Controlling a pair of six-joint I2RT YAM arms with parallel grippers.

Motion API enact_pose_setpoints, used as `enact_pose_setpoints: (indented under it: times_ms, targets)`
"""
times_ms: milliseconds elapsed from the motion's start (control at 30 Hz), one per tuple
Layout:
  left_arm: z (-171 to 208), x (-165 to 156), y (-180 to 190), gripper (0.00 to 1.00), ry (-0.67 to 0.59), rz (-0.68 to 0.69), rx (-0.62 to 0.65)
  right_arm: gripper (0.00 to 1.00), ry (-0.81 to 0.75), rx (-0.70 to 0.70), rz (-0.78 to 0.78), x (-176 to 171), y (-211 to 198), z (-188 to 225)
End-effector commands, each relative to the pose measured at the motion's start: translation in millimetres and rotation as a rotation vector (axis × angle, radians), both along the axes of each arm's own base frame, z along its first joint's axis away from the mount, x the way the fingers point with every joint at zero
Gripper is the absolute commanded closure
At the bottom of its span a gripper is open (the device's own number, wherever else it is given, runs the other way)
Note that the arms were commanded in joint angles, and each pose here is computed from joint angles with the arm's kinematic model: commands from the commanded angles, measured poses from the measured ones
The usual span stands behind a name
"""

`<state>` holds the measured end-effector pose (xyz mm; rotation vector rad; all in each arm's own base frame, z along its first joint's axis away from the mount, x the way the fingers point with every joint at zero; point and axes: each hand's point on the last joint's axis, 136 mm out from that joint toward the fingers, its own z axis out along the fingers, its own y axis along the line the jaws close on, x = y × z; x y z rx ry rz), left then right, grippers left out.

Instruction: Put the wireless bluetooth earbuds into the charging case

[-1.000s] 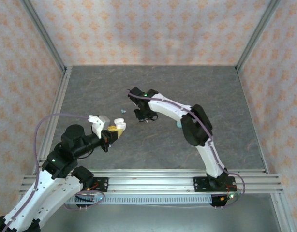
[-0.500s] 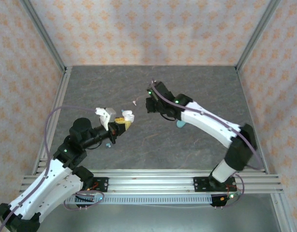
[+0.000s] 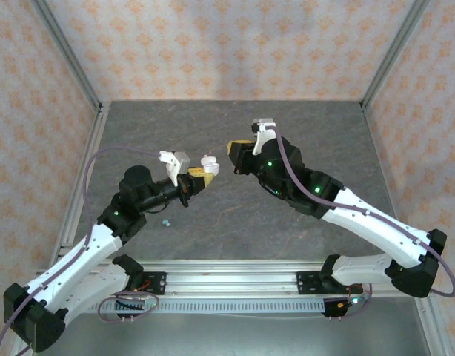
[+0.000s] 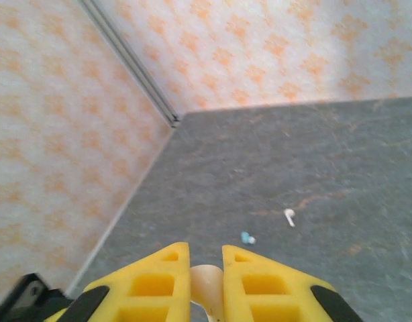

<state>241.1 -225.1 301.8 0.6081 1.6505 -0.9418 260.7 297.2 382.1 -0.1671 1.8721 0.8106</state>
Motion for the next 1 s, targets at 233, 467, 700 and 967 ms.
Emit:
enact_pose_setpoints:
  times_ms: [233, 467, 700, 967]
  targets:
    - [38, -11, -9, 1.00, -0.120, -0.050, -0.077, 0.85, -0.060, 0.180, 0.192, -22, 40, 32]
    - [47, -12, -10, 1.00, -0.134, -0.050, -0.082, 0.85, -0.032, 0.136, 0.226, -26, 52, 15]
    - [50, -13, -9, 1.00, -0.140, -0.044, -0.087, 0.85, -0.022, 0.104, 0.235, -29, 54, 6]
    - [55, -15, -6, 1.00, -0.150, -0.035, -0.097, 0.85, -0.033, 0.076, 0.220, -28, 49, 0]
